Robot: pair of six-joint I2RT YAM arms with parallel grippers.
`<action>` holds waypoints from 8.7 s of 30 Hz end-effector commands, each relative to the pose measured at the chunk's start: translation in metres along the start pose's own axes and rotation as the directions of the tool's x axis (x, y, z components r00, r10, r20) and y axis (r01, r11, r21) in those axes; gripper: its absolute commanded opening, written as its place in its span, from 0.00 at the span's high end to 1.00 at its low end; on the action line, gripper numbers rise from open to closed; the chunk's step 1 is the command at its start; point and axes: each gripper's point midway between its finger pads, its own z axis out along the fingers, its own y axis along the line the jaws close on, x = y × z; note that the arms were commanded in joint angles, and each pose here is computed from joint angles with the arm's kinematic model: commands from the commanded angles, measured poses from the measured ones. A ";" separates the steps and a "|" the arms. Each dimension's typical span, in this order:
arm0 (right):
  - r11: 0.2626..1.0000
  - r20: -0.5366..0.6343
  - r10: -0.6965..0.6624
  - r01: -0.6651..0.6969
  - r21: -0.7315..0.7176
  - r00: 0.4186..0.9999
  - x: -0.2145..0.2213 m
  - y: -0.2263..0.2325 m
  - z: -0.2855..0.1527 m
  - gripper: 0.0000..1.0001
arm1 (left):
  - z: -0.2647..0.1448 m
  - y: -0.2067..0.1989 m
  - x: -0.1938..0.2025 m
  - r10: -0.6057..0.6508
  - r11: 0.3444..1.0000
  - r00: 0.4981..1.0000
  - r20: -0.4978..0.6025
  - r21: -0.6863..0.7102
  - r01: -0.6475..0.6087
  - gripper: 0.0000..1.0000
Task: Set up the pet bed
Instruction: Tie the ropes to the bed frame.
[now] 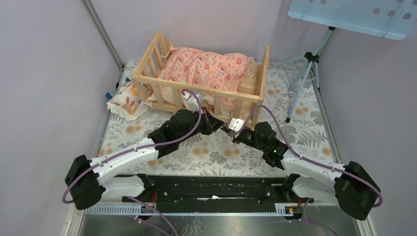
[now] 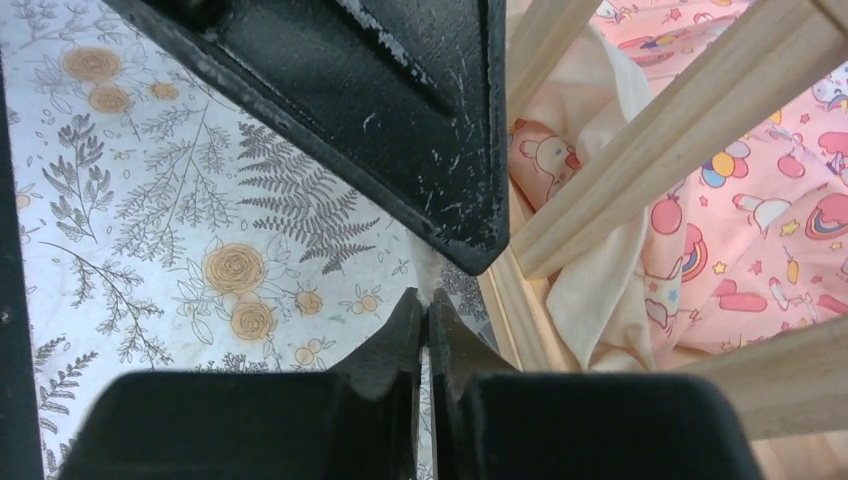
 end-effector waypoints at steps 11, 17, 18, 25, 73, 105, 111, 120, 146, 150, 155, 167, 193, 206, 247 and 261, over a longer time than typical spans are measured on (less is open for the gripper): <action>0.978 -0.057 0.209 -0.208 0.022 0.976 -0.043 -0.017 0.009 1.00 | -0.020 0.006 -0.030 -0.302 0.953 0.935 0.185 0.038 0.300 0.14; 0.941 -0.159 0.336 -0.323 0.102 0.928 -0.040 -0.028 0.014 1.00 | -0.029 0.006 -0.036 -0.337 0.941 0.918 0.207 0.036 0.338 0.12; 0.937 -0.166 0.348 -0.334 0.105 0.923 -0.040 -0.027 0.015 1.00 | -0.031 0.005 -0.036 -0.346 0.938 0.916 0.205 0.038 0.346 0.12; 0.903 -0.175 0.418 -0.385 0.192 0.892 -0.037 -0.038 0.016 1.00 | -0.046 0.013 -0.040 -0.384 0.916 0.895 0.229 -0.025 0.399 0.14; 0.846 -0.086 0.532 -0.524 0.098 0.842 -0.047 -0.012 0.006 1.00 | -0.015 -0.015 -0.043 -0.713 0.701 0.687 0.142 0.115 0.704 0.39; 0.860 -0.095 0.510 -0.509 0.036 0.855 -0.051 -0.002 0.000 1.00 | -0.003 -0.013 -0.032 -0.713 0.701 0.693 0.109 0.088 0.707 0.59; 0.860 -0.096 0.510 -0.510 0.030 0.855 -0.050 -0.001 0.000 1.00 | -0.002 -0.012 -0.031 -0.714 0.700 0.692 0.105 0.085 0.709 0.60; 0.859 -0.099 0.510 -0.511 0.020 0.854 -0.049 0.003 -0.002 1.00 | 0.000 -0.013 -0.028 -0.713 0.701 0.695 0.093 0.084 0.708 0.74; 0.877 -0.092 0.481 -0.477 0.063 0.872 -0.044 -0.004 -0.010 1.00 | 0.002 -0.006 -0.012 -0.709 0.705 0.703 0.059 0.031 0.708 0.66; 0.878 -0.092 0.479 -0.476 0.054 0.873 -0.045 -0.003 -0.010 1.00 | 0.002 -0.006 -0.008 -0.708 0.706 0.705 0.046 0.026 0.708 0.63; 0.878 -0.105 0.477 -0.477 0.032 0.872 -0.045 0.001 -0.009 1.00 | 0.005 -0.009 -0.007 -0.708 0.706 0.705 0.027 0.029 0.708 0.51; 0.876 -0.132 0.478 -0.482 0.001 0.868 -0.042 0.008 -0.006 1.00 | 0.008 -0.013 -0.007 -0.709 0.704 0.705 0.010 0.045 0.708 0.63; 0.881 -0.143 0.473 -0.470 0.060 0.869 -0.031 0.005 -0.024 0.44 | -0.003 0.001 -0.002 -0.543 0.839 0.838 0.056 0.059 0.540 1.00; 0.615 0.128 0.666 -0.639 0.462 0.735 -0.027 -0.054 -0.071 0.26 | -0.001 0.029 0.039 0.200 0.971 0.980 0.019 0.131 -0.200 1.00; 0.450 0.198 0.793 -0.773 0.447 0.576 0.031 -0.031 -0.042 0.45 | -0.010 0.048 0.058 0.969 0.248 0.247 -0.025 0.151 -0.957 1.00; 0.066 0.553 0.774 -0.908 0.414 0.309 0.035 -0.065 -0.056 0.51 | -0.003 0.037 0.062 0.959 0.278 0.285 0.015 0.170 -0.945 1.00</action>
